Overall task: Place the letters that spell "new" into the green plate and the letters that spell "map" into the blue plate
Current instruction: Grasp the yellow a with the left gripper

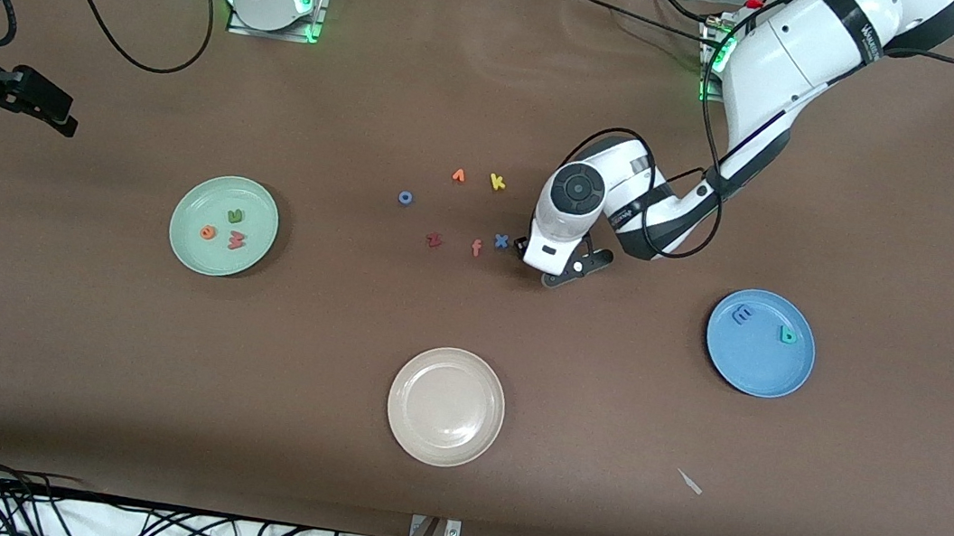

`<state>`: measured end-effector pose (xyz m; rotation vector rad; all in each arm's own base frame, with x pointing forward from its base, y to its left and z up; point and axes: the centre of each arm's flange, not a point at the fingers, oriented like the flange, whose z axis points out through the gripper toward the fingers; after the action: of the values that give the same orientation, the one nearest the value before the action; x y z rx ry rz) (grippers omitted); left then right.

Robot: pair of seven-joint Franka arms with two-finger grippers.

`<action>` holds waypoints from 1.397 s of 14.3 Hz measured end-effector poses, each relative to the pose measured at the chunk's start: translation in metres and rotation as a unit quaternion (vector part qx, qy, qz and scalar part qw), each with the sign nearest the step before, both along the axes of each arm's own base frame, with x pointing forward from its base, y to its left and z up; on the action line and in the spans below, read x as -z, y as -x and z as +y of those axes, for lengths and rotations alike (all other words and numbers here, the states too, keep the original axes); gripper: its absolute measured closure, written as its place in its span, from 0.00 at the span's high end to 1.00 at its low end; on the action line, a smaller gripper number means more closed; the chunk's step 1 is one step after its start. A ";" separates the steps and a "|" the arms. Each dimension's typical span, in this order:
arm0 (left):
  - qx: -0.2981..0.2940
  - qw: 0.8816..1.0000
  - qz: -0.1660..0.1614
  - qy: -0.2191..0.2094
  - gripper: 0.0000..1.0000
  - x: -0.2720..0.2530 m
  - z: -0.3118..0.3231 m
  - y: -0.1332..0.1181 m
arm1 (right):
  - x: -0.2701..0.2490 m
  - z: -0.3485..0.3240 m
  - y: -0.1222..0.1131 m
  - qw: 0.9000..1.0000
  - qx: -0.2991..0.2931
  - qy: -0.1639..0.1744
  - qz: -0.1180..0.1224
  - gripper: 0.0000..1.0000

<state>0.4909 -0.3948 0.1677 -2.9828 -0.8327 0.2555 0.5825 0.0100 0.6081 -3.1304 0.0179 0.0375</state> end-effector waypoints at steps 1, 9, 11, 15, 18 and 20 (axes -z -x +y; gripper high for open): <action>-0.002 1.000 0.000 0.000 0.82 0.001 0.001 0.000 | 0.003 0.001 -0.002 1.000 -0.001 0.000 0.002 1.00; -0.006 1.000 -0.007 0.005 0.31 -0.006 0.002 -0.003 | 0.009 0.002 -0.005 1.000 -0.001 0.000 0.005 1.00; -0.006 1.000 -0.007 0.005 0.31 -0.006 0.002 -0.004 | 0.009 0.002 -0.005 1.000 -0.001 0.000 0.005 1.00; -0.011 1.000 0.000 -0.018 0.31 -0.017 0.015 -0.018 | 0.009 0.003 -0.005 1.000 -0.002 0.000 0.005 1.00; 0.022 0.998 0.009 -0.052 0.31 -0.058 0.032 -0.045 | 0.009 0.003 -0.005 1.000 -0.003 0.000 0.005 1.00; 0.061 0.995 0.025 -0.075 0.31 -0.086 0.044 -0.060 | 0.009 0.003 -0.005 1.000 -0.003 0.000 0.005 1.00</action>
<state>0.5513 -0.3508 0.2536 -2.8605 -0.6313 0.2513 0.5875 0.0133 0.5992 -3.1309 0.0092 0.0542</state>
